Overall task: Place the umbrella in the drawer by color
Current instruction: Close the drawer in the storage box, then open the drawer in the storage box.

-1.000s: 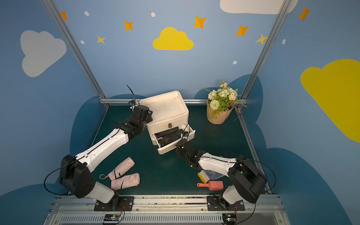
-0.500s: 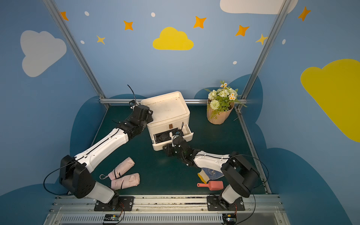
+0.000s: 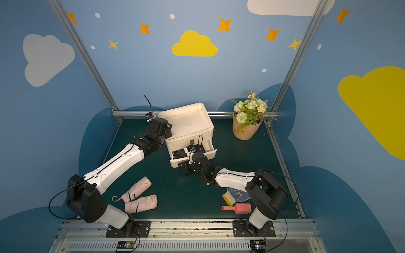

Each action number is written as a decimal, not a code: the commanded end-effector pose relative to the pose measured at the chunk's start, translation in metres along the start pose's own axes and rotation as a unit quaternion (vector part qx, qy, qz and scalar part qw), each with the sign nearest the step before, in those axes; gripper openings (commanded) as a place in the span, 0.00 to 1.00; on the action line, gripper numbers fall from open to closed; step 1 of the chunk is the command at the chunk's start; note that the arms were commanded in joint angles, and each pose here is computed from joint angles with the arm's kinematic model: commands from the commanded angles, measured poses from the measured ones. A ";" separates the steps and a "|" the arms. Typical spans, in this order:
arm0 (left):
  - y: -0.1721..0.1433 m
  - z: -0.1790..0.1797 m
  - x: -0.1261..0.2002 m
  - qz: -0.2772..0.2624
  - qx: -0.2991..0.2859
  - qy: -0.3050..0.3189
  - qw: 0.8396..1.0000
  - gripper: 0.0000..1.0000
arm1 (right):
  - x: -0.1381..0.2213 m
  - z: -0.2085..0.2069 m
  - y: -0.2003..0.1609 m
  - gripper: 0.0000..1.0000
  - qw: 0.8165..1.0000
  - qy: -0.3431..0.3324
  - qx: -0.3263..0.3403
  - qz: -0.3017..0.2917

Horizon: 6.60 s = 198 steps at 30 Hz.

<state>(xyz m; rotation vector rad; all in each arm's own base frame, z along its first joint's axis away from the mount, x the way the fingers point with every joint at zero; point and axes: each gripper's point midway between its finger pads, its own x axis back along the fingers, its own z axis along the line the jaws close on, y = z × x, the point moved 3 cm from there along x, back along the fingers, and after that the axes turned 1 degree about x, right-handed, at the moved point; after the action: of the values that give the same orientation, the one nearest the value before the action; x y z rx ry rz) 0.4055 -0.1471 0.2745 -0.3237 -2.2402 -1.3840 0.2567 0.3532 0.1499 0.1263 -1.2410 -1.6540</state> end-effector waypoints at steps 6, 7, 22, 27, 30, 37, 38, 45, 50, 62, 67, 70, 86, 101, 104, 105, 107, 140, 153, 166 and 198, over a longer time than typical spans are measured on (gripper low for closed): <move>-0.064 -0.030 0.014 0.193 -0.025 -0.118 0.974 0.03 | 0.050 -0.066 0.052 0.34 0.975 -0.195 0.008 -0.109; -0.065 -0.031 0.014 0.197 -0.027 -0.125 0.972 0.03 | 0.052 -0.069 0.055 0.34 0.973 -0.203 0.009 -0.106; -0.084 -0.045 0.015 0.254 -0.003 -0.169 0.952 0.03 | 0.009 -0.059 0.116 0.35 0.976 -0.135 0.057 -0.163; -0.087 -0.045 0.014 0.258 0.009 -0.171 0.951 0.03 | -0.003 -0.051 0.117 0.34 0.972 -0.096 0.076 -0.202; -0.087 -0.041 0.012 0.255 0.013 -0.158 0.954 0.03 | 0.001 -0.045 0.113 0.34 0.969 -0.085 0.087 -0.213; -0.080 -0.034 0.016 0.237 0.044 -0.144 0.960 0.03 | 0.011 -0.050 0.097 0.36 0.966 -0.097 0.083 -0.224; -0.079 -0.032 0.016 0.232 0.045 -0.140 0.962 0.03 | 0.014 -0.050 0.095 0.36 0.967 -0.094 0.078 -0.223; -0.069 -0.014 0.013 0.201 0.049 -0.091 0.974 0.03 | 0.028 -0.040 0.058 0.38 0.989 -0.065 0.019 -0.130; -0.065 -0.008 0.015 0.188 0.069 -0.069 0.977 0.04 | 0.035 -0.050 0.025 0.38 0.994 -0.082 0.006 -0.074; -0.064 0.001 0.021 0.182 0.095 -0.043 0.978 0.04 | 0.048 -0.096 -0.034 0.35 0.986 -0.133 -0.073 -0.062; -0.065 0.003 0.022 0.181 0.093 -0.036 0.978 0.04 | 0.033 -0.087 -0.023 0.37 0.991 -0.086 -0.060 -0.078; -0.067 0.003 0.023 0.182 0.094 -0.034 0.978 0.04 | 0.027 -0.090 -0.016 0.38 0.989 -0.085 -0.071 -0.100; -0.071 -0.002 0.023 0.194 0.086 -0.046 0.976 0.04 | -0.008 -0.114 -0.018 0.43 0.978 -0.042 -0.030 -0.201; -0.075 -0.003 0.023 0.202 0.081 -0.053 0.975 0.04 | -0.018 -0.120 -0.008 0.27 0.974 -0.052 -0.036 -0.216; -0.075 -0.003 0.024 0.202 0.080 -0.054 0.975 0.04 | -0.017 -0.124 -0.007 0.05 0.973 -0.054 -0.054 -0.219; -0.075 -0.002 0.023 0.202 0.079 -0.053 0.975 0.04 | -0.017 -0.125 -0.007 0.00 0.972 -0.054 -0.059 -0.220; -0.075 -0.002 0.023 0.201 0.080 -0.053 0.975 0.04 | -0.015 -0.125 -0.007 0.00 0.972 -0.052 -0.064 -0.220; -0.063 -0.011 0.015 0.183 0.039 -0.085 0.979 0.04 | 0.050 -0.073 -0.116 0.00 0.990 -0.055 -0.132 -0.013; -0.066 -0.014 0.012 0.193 0.020 -0.094 0.976 0.03 | 0.077 -0.064 -0.144 0.00 0.992 -0.088 -0.074 0.058; -0.069 -0.026 0.013 0.216 0.008 -0.122 0.969 0.03 | 0.103 -0.070 -0.156 0.00 0.988 -0.129 -0.009 0.086; -0.145 0.174 0.104 0.326 -0.066 0.144 0.932 0.45 | 0.206 0.001 -0.045 0.50 0.958 0.009 0.245 -0.148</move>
<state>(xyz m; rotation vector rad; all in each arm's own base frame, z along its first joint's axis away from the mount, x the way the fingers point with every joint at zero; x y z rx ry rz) 0.2359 -0.0811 0.1899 -0.7469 -1.8142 -1.2007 0.1284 0.1953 0.1974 0.5968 -1.6624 -1.5150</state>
